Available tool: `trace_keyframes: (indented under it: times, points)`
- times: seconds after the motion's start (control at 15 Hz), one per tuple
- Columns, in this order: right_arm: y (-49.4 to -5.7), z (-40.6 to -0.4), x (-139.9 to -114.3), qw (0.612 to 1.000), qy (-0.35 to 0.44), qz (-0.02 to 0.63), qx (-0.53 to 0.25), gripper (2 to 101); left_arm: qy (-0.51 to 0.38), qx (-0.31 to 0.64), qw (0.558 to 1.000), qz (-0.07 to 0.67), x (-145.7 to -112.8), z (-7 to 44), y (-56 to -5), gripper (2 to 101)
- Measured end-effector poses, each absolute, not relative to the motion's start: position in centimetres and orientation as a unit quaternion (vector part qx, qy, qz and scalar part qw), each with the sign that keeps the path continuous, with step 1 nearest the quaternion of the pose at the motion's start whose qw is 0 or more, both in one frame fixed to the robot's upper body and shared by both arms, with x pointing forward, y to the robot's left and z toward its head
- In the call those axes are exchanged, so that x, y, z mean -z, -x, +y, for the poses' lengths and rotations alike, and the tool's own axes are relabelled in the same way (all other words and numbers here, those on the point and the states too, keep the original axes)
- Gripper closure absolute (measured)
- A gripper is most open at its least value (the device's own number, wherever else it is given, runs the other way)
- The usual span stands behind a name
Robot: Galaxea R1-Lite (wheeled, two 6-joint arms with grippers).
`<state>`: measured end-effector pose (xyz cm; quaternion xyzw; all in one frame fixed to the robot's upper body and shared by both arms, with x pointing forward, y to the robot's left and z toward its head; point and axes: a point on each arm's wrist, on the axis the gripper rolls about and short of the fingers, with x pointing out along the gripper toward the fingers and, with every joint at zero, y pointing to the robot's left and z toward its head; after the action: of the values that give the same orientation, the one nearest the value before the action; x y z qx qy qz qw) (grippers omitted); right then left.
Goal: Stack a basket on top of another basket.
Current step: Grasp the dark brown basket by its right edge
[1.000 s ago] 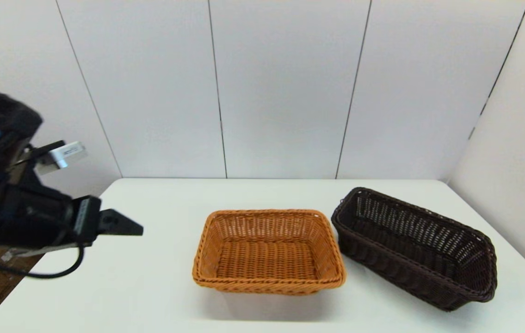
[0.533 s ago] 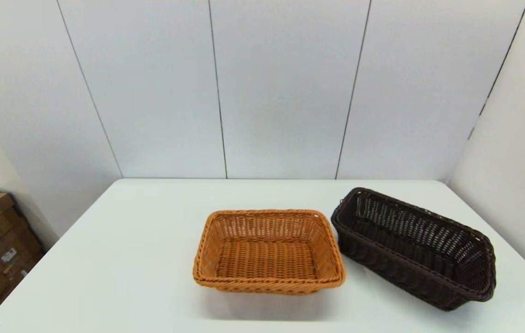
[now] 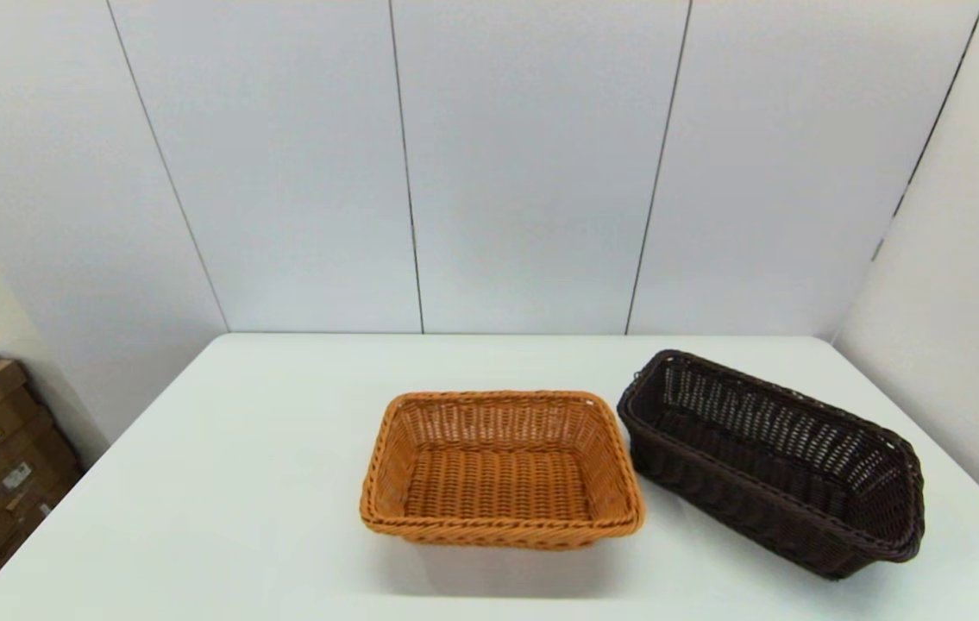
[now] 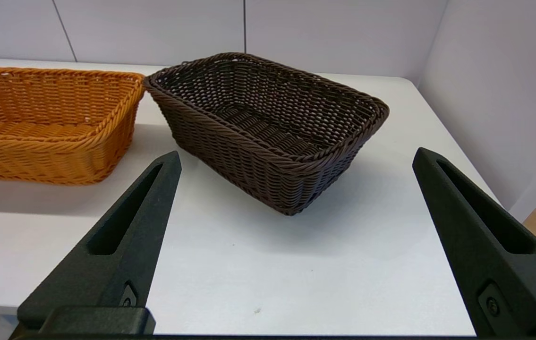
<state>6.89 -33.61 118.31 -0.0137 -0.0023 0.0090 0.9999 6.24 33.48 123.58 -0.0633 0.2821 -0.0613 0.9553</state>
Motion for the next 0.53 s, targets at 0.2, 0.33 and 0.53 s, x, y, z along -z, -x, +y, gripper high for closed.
trace_keyframes:
  times: [0.2,0.33,0.53]
  points:
    - [-6.89,-33.61,-118.31,1.0,0.014,-0.002,-0.009,5.0,0.056,0.032,0.971,0.229,-123.22,33.57,-6.62,6.1]
    - [-6.89,-33.61,-118.31,1.0,0.014,-0.002,-0.009,5.0,0.056,0.02,0.972,0.226,-122.86,33.62,-6.64,6.1]
    - [-6.89,-33.61,-118.31,1.0,0.014,-0.002,-0.009,5.0,0.063,0.013,0.973,0.222,-123.06,33.63,-6.5,6.0]
